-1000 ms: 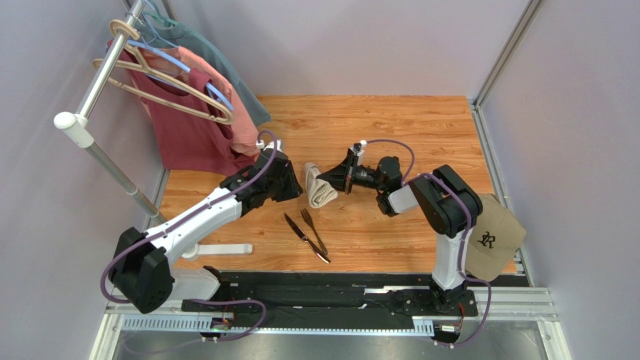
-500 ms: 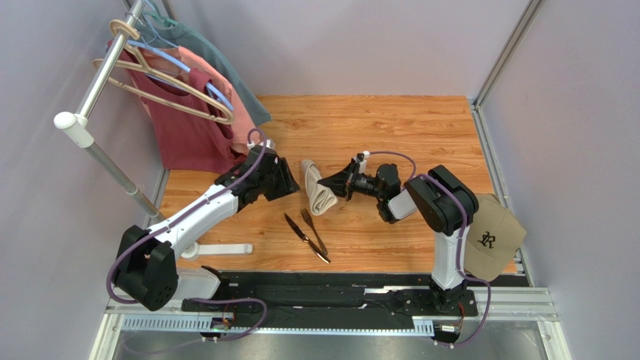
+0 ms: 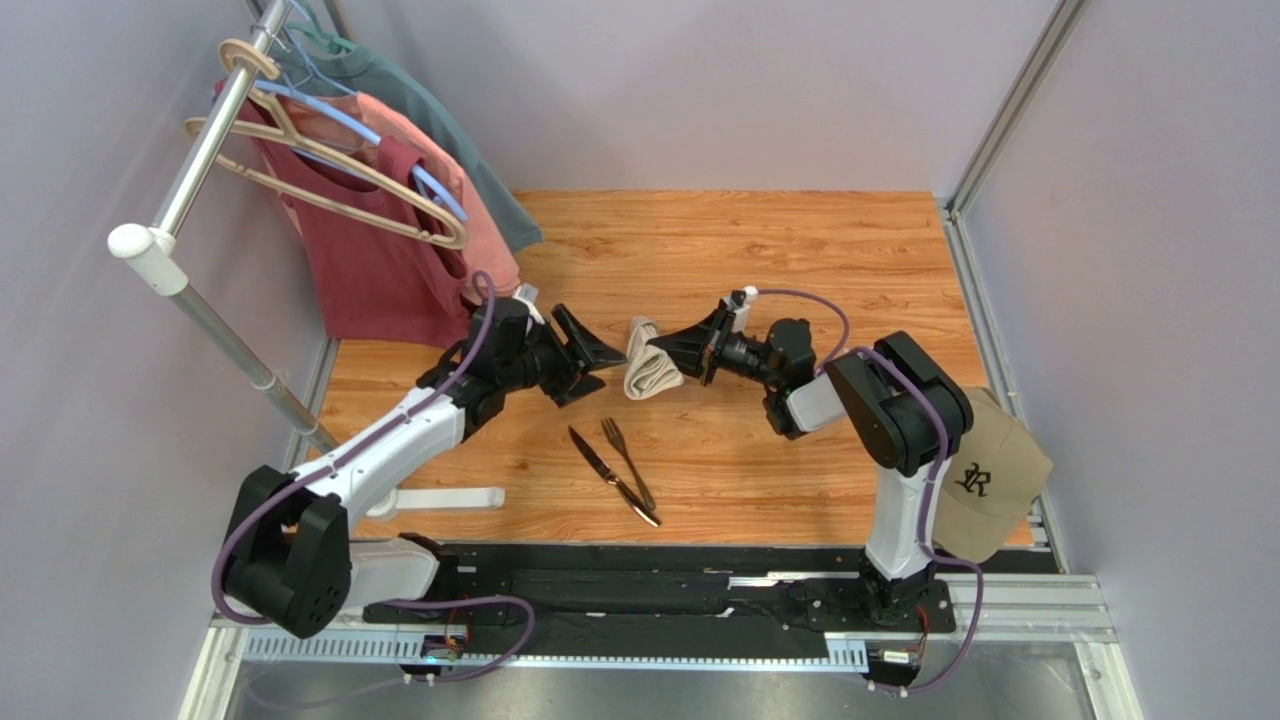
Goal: Fold the napkin into a case and place the utensils inside
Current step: Turn over the smaller rectangle folded napkin at the center of the board.
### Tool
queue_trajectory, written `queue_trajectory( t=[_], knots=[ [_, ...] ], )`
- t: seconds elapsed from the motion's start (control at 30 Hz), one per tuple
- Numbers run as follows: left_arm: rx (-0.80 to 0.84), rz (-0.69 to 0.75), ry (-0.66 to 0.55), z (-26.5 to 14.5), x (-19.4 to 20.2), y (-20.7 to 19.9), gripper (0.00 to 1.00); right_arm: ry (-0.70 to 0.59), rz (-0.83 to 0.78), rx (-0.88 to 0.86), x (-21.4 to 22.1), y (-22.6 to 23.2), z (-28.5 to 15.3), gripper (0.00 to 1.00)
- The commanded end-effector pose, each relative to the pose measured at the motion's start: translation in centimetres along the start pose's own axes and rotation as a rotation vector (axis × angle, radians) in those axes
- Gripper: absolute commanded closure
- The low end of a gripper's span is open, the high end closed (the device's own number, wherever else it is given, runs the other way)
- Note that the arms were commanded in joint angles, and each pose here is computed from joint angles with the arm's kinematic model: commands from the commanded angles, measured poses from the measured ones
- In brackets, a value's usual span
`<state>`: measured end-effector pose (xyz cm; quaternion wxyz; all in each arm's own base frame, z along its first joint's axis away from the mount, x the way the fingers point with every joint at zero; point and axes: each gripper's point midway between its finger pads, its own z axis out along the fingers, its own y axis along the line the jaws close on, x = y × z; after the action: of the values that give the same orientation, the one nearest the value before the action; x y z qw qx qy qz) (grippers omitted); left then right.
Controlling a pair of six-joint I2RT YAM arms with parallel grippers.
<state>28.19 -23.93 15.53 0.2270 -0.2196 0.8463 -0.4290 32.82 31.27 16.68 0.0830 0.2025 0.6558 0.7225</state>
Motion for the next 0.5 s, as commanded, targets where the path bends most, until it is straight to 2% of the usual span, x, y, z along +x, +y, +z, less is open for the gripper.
queue_trajectory(
  t=[0.0, 0.07, 0.17, 0.27, 0.37, 0.47],
  knots=[
    [0.214, 0.088, 0.017, -0.5, -1.6, -7.0, 0.29, 0.034, -0.212, -0.202, 0.9, 6.0, -0.9, 1.0],
    [0.255, 0.118, 0.021, -0.5, -2.2, -7.4, 0.29, 0.033, -0.23, -0.194, 0.9, 5.6, -0.9, 1.0],
    [0.21, 0.113, 0.058, 0.0, -2.3, -4.7, 0.31, 0.041, -0.242, -0.189, 0.9, 5.3, -0.9, 1.0],
    [0.265, 0.149, 0.045, 0.1, -2.0, -4.5, 0.31, 0.038, -0.251, -0.18, 0.6, 4.8, -0.9, 1.0],
    [0.303, 0.233, 0.114, 0.2, -1.1, -4.9, 0.33, 0.038, -0.254, -0.164, 0.2, 3.9, -0.9, 1.0],
    [0.341, 0.253, 0.192, 0.7, 0.3, -4.0, 0.32, 0.038, -0.261, -0.152, 0.0, 3.3, -1.1, 1.0]
  ],
)
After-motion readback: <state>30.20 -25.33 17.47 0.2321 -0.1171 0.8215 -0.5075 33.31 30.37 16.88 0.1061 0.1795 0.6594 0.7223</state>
